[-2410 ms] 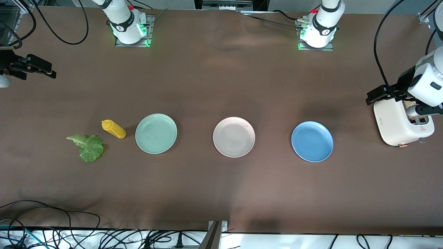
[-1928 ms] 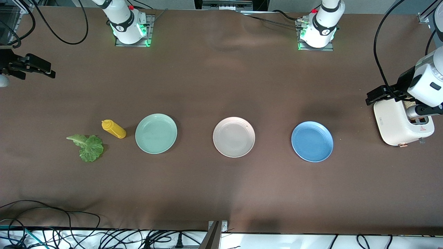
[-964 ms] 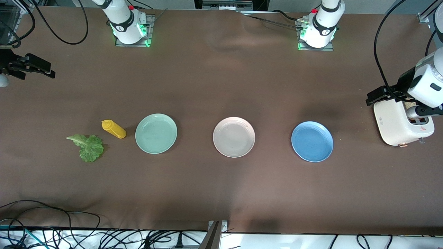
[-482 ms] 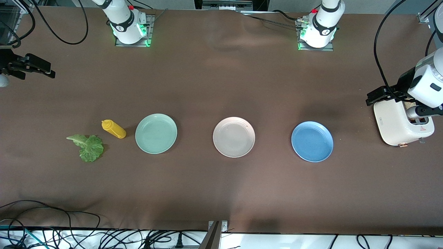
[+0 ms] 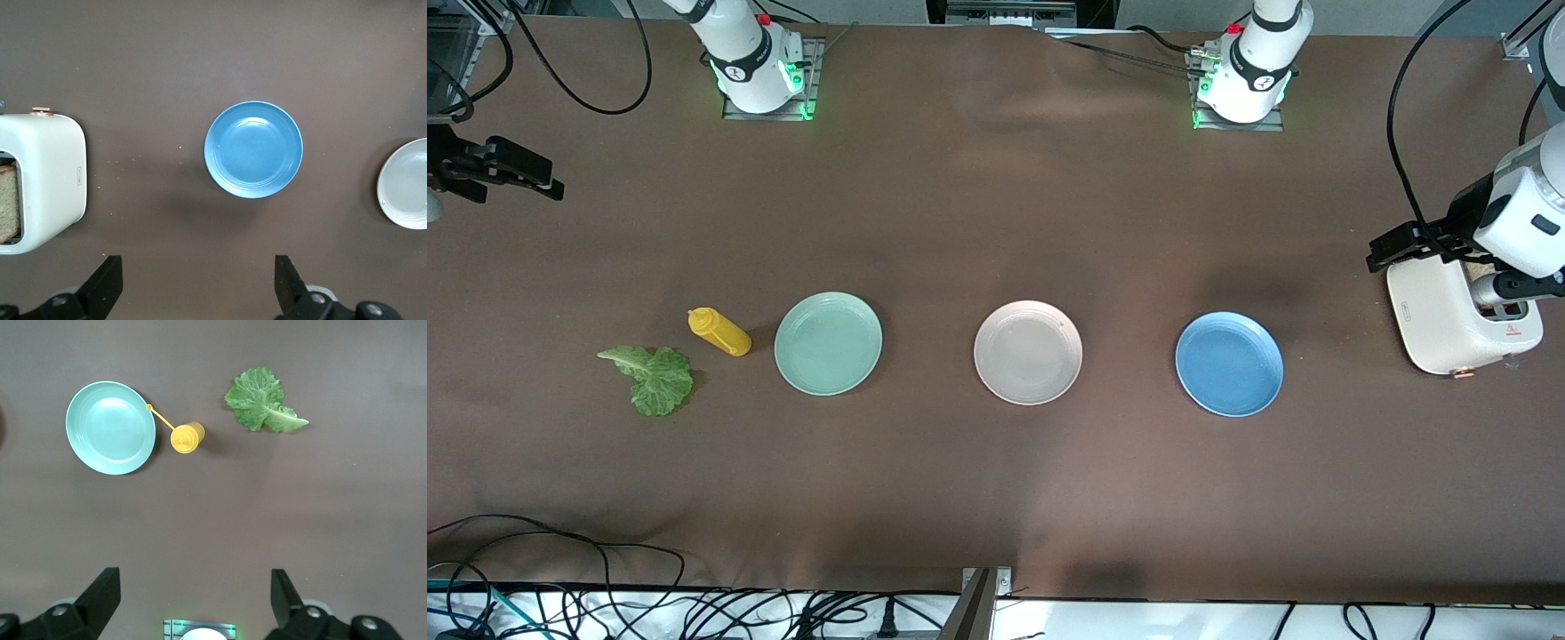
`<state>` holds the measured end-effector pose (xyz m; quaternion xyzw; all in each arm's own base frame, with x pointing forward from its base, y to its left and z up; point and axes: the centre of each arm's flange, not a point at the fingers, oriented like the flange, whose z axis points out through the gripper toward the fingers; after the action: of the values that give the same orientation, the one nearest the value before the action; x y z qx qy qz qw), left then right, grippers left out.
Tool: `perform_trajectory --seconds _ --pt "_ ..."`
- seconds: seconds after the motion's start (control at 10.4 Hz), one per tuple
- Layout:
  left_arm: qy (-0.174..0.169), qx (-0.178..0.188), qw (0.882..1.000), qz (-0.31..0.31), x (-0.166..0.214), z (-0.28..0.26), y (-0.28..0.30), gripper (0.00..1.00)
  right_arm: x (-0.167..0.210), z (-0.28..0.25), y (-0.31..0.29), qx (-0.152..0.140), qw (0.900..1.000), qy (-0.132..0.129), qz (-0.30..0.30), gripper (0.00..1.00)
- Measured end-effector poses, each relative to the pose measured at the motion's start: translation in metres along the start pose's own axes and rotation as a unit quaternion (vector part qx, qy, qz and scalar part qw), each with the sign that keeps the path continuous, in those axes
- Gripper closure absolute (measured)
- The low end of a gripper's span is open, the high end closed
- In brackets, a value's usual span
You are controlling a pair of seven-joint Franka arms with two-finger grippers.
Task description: Make sandwich on beige plate with both arms
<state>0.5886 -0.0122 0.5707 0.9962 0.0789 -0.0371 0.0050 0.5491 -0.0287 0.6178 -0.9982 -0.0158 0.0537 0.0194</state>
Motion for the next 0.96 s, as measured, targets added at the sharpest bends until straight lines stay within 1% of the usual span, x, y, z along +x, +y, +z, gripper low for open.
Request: perform_trajectory --seconds 0.96 --pt "-0.003 0.000 1.000 0.000 0.0021 0.0036 0.0004 0.00 -0.0003 -0.0004 0.0001 -0.001 1.000 0.000 0.000 0.00"
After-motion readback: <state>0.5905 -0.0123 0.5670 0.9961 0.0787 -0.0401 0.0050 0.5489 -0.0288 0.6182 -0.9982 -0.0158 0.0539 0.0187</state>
